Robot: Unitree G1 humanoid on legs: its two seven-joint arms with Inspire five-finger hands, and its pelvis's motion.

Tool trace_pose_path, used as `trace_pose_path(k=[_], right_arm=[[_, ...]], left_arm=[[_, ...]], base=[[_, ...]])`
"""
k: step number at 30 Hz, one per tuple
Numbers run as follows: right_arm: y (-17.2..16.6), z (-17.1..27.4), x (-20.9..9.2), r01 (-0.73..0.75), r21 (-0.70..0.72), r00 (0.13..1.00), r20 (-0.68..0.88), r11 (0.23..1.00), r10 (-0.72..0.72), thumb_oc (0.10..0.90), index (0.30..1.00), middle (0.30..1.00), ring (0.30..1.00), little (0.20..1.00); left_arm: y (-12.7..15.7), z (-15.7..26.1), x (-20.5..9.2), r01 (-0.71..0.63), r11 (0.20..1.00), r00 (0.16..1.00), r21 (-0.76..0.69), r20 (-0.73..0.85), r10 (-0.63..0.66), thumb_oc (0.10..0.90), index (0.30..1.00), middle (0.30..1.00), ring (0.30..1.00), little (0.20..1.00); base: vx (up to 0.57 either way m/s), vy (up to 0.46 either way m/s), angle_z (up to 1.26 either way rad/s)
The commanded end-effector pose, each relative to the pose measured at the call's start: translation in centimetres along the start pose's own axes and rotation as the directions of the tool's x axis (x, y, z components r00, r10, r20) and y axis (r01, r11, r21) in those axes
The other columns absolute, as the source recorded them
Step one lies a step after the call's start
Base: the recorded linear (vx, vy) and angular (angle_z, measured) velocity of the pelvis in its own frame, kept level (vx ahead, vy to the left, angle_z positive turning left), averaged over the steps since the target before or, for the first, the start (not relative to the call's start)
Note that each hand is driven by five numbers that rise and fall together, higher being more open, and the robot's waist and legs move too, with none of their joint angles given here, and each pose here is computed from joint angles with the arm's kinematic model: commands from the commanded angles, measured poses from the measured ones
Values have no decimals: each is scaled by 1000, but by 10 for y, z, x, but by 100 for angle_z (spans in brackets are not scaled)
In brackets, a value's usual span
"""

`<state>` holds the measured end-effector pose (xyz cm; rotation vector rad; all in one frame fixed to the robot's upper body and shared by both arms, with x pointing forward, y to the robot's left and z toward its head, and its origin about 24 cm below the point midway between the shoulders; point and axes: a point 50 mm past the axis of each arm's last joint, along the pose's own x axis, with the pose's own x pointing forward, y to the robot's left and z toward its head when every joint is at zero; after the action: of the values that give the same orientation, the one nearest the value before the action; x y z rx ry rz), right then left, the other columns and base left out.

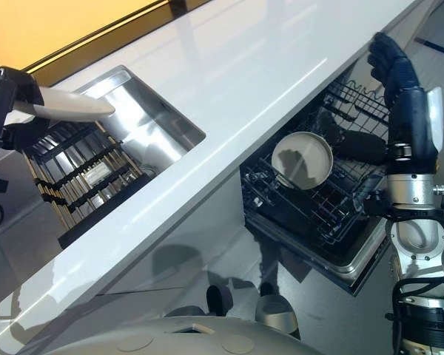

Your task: Pick up plates and place into dishwasher.

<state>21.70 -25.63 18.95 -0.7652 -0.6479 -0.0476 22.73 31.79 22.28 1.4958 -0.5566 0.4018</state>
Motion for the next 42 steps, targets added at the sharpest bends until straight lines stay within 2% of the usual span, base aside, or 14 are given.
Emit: trace_pose_path(k=[1, 6, 13, 20, 32, 33, 34, 42], right_arm=[[-12, 59, 35, 21, -189, 919, 390, 982, 55, 800, 900, 900, 900, 900], [-2, 70, 52, -83, -243, 893, 412, 967, 180, 800, 900, 900, 900, 900], [21, 77, 72, -147, -255, 872, 422, 956, 246, 800, 900, 900, 900, 900], [41, 87, 84, -79, -243, 853, 485, 967, 192, 800, 900, 900, 900, 900], [52, 83, 86, 8, -213, 877, 471, 977, 96, 800, 900, 900, 900, 900], [54, 82, 86, 3, -204, 881, 464, 979, 93, 649, 771, 771, 771, 749], [55, 81, 86, -2, -196, 886, 454, 981, 93, 100, 300, 300, 300, 200], [58, 69, 81, -22, -147, 915, 396, 989, 79, 100, 300, 300, 300, 200]], left_arm=[[57, 21, 39, -348, 932, 928, -101, 106, 358, 100, 300, 300, 300, 200], [58, 51, 49, -342, 911, 897, -232, 207, 390, 100, 300, 300, 300, 200], [54, 88, 59, -256, 883, 860, -394, 324, 394, 100, 300, 300, 300, 200], [39, 125, 66, -49, 855, 836, -517, 447, 318, 100, 300, 300, 300, 200], [22, 146, 62, 146, 761, 830, -632, 497, 253, 100, 300, 300, 300, 200], [21, 147, 61, 148, 758, 828, -635, 499, 256, 100, 300, 300, 300, 200], [20, 148, 61, 156, 751, 826, -641, 501, 257, 100, 300, 300, 300, 200], [24, 150, 58, 105, 732, 814, -673, 481, 326, 100, 300, 300, 300, 200]], base=[[-10, -45, 10], [-8, -37, 15], [-4, -36, 13], [15, -32, 8], [3, -4, 1], [0, 0, 0], [0, 0, 0], [0, 0, 0]])
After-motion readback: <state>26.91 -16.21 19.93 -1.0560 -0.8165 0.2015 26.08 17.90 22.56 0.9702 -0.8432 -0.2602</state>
